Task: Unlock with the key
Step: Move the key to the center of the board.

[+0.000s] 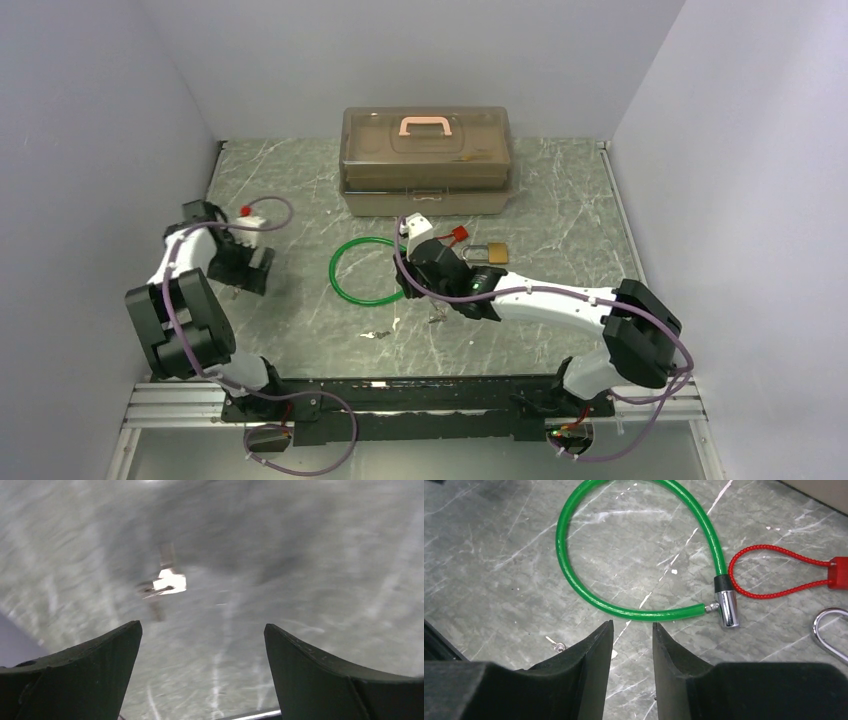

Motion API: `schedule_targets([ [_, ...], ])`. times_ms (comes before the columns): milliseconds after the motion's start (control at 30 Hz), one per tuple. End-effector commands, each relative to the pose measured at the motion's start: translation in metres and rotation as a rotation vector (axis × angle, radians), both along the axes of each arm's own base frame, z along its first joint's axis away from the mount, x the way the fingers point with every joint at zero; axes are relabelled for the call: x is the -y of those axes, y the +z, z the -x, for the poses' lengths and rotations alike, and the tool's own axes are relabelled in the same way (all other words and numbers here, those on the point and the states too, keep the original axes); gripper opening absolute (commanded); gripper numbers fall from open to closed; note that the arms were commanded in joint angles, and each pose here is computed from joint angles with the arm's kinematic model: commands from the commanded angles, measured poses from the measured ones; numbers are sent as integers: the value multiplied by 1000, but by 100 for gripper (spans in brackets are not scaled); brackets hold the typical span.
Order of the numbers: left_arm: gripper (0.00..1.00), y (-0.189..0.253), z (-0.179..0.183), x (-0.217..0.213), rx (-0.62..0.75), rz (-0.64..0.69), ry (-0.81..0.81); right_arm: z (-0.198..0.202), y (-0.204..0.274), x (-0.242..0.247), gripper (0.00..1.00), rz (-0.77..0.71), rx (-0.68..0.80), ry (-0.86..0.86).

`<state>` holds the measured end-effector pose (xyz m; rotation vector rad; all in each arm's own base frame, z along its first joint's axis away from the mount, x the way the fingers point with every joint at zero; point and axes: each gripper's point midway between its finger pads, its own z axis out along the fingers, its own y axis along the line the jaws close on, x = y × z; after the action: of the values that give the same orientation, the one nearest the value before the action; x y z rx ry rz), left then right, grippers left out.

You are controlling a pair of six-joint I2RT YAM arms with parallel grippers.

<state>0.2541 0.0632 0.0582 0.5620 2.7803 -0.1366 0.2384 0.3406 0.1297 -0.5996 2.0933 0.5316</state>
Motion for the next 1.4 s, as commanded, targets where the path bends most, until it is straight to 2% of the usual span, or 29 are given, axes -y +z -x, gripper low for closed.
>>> schedule_targets([
  [0, 99, 10, -25, -76, 121, -106, 142, 1, 2, -12, 37, -8, -34, 8],
  [100, 99, 7, -24, -86, 126, -77, 153, 1, -1, -18, 36, 2, -37, 18],
  [267, 99, -7, -22, -76, 104, -8, 137, 0, -1, -21, 34, 7, -33, 25],
  [433, 76, -23, -20, -60, 68, 93, 122, -1, 1, -19, 32, 10, -17, 28],
  [700, 38, -37, -24, -45, 34, 132, 97, 1, 7, -17, 26, -20, 0, 31],
  [1067, 14, -56, -11, -12, -43, 110, -24, 6, 7, -1, 19, -33, 8, 4],
  [1367, 8, -69, 38, 51, -162, 6, -323, 8, 1, 13, 15, -61, 22, -32],
])
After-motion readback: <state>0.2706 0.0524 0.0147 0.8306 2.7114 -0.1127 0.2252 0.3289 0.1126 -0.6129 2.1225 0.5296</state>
